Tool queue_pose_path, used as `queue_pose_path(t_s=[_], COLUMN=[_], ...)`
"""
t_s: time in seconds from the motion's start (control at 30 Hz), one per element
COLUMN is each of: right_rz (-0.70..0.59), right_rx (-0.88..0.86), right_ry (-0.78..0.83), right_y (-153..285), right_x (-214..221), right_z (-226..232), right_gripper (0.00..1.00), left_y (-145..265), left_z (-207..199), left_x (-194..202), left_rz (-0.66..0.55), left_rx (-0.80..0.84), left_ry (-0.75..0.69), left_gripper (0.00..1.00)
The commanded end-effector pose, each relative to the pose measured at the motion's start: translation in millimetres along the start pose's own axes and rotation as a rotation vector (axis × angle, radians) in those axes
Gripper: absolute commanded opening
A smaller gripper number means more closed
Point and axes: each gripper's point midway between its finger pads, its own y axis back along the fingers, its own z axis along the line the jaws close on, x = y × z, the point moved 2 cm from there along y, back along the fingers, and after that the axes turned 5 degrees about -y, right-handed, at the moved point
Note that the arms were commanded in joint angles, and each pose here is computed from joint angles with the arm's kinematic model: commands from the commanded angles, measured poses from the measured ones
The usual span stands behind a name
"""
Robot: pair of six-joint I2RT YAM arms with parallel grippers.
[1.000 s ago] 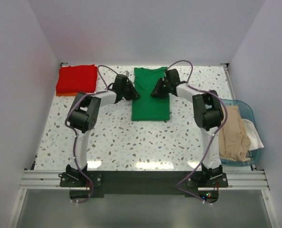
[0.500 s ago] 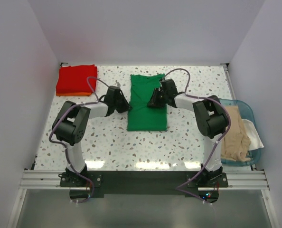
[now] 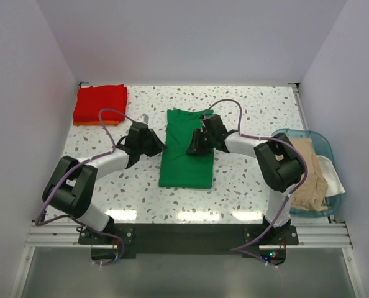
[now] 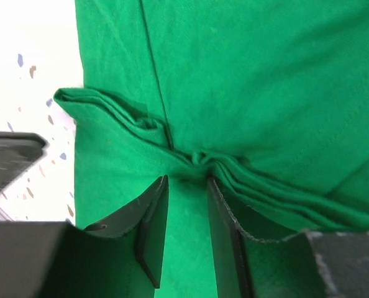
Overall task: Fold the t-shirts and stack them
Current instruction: Fold the tshirt
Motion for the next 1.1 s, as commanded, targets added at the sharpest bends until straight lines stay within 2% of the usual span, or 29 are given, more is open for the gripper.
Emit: queue_pose_path(t_s=[0.0, 0.13, 0.23, 0.43, 0.6, 0.8, 0.83, 0.9, 0.93, 0.97, 1.07], right_rz=[-0.034, -0.141, -0.173, -0.213, -0.198, -0.177, -0.146, -0.167, -0.127, -0.151, -0.096], right_rx=[0.050, 0.010, 0.010, 0.026, 0.014, 0.008, 0.021, -0.011, 0.003, -0.034, -0.061], right_ry=[0.021, 0.040, 0.053, 0.032, 0.036, 0.022, 0.006, 0.007, -0.015, -0.005, -0.012], right_y=[26, 49, 52, 48, 43, 68, 69, 92, 91, 105, 113], right_x=[-12, -52, -75, -104, -115, -82, -61, -51, -28, -24, 20], right_z=[4, 30, 38, 26, 27, 20, 9, 17, 7, 17, 16], right_gripper=[0.37, 0.40, 0.40, 0.40, 0.40, 0.40, 0.40, 0.40, 0.40, 0.40, 0.39], left_y=[13, 10, 2, -5, -2, 12, 14, 21, 23, 25, 34], left_z=[-17, -23, -28, -31, -33, -35, -39, -37, -40, -36, -31], left_x=[-20, -35, -40, -36, -25, 6, 14, 27, 36, 45, 60], left_rz=[-0.073, -0.097, -0.086, -0.059, -0.032, 0.017, 0.033, 0.051, 0.065, 0.080, 0.100], left_rx=[0.043, 0.031, 0.037, 0.064, 0.105, 0.158, 0.172, 0.177, 0.184, 0.185, 0.190], left_ry=[-0.033, -0.055, -0.064, -0.076, -0.072, -0.070, -0.079, -0.088, -0.090, -0.088, -0.082], left_gripper=[0.13, 0.15, 0.15, 0.15, 0.14, 0.14, 0.14, 0.14, 0.15, 0.15, 0.15])
